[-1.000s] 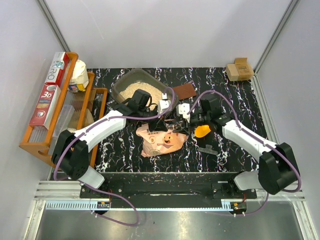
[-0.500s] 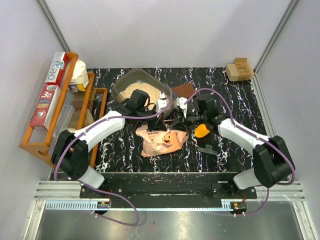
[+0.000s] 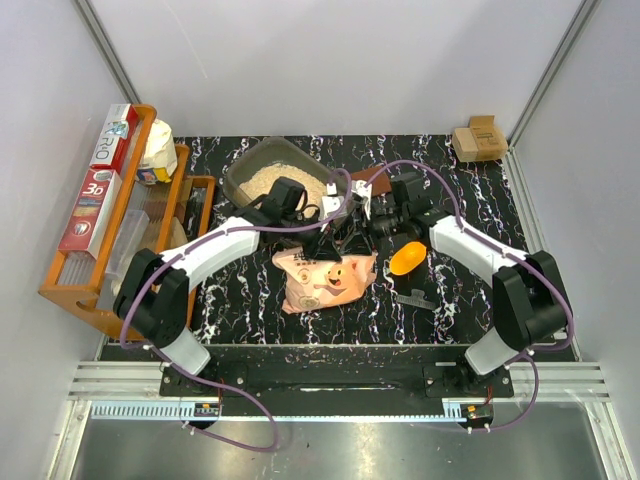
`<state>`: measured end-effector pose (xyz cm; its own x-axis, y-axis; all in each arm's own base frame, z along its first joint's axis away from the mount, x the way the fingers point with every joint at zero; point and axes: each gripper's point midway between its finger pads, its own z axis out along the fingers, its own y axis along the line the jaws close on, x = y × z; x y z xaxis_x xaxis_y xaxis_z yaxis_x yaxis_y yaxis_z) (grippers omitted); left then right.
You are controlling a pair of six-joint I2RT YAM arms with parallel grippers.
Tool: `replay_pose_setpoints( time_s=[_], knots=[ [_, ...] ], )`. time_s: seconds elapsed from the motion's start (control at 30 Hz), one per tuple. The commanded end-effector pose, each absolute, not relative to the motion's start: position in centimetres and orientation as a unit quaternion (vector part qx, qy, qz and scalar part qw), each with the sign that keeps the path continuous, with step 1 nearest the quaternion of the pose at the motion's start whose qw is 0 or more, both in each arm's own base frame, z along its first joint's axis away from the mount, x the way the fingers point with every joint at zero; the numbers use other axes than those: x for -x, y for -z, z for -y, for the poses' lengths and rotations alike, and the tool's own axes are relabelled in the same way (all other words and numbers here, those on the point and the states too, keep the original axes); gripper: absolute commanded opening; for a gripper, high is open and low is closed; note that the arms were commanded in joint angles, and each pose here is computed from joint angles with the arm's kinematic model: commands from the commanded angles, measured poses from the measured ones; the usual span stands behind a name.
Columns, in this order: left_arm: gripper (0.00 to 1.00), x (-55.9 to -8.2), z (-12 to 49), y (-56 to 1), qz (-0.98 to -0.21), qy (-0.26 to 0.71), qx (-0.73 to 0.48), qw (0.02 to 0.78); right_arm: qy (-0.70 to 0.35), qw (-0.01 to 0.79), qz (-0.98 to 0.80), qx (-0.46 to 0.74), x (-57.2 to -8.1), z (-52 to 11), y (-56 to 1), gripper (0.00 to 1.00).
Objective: Fill the litter box with clean litter
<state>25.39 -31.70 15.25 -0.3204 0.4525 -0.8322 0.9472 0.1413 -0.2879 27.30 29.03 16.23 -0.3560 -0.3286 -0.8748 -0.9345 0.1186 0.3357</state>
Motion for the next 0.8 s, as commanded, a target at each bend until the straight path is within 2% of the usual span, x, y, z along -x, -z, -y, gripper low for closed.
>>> replay_pose_setpoints(
  time_s=[0.0, 0.07, 0.23, 0.4, 0.6, 0.7, 0.73, 0.77],
  knots=[
    [0.06, -26.0, 33.2, -17.2, -0.669, 0.436, -0.512, 0.317, -0.437, 0.363, -0.661, 0.490, -28.1, -28.2, -18.7, 0.39],
    [0.00, -25.9, 33.1, -17.3, -0.668, 0.434, -0.513, 0.318, -0.421, 0.374, -0.660, 0.497, -28.1, -27.5, -18.6, 0.45],
    [0.00, -25.5, 32.6, -17.4, -0.671, 0.434, -0.510, 0.318, -0.389, 0.383, -0.661, 0.515, -27.5, -25.6, -18.7, 0.47],
    [0.00, -25.5, 32.6, -17.5, -0.673, 0.437, -0.505, 0.319, -0.396, 0.362, -0.660, 0.527, -26.5, -25.1, -17.6, 0.39],
    [0.00, -25.8, 33.0, -18.0, -0.671, 0.440, -0.503, 0.322, -0.398, 0.350, -0.663, 0.528, -26.5, -25.1, -16.7, 0.36],
    [0.00, -25.8, 33.0, -18.2, -0.668, 0.443, -0.503, 0.323, -0.402, 0.348, -0.660, 0.531, -26.3, -25.2, -16.6, 0.15],
    [0.03, -25.7, 33.2, -18.2, -0.667, 0.446, -0.503, 0.321, -0.404, 0.349, -0.658, 0.531, -26.3, -25.3, -16.9, 0.07],
    [0.09, -25.6, 33.3, -18.4, -0.667, 0.452, -0.500, 0.318, -0.407, 0.347, -0.659, 0.529, -26.2, -25.3, -16.9, 0.04]
  ],
)
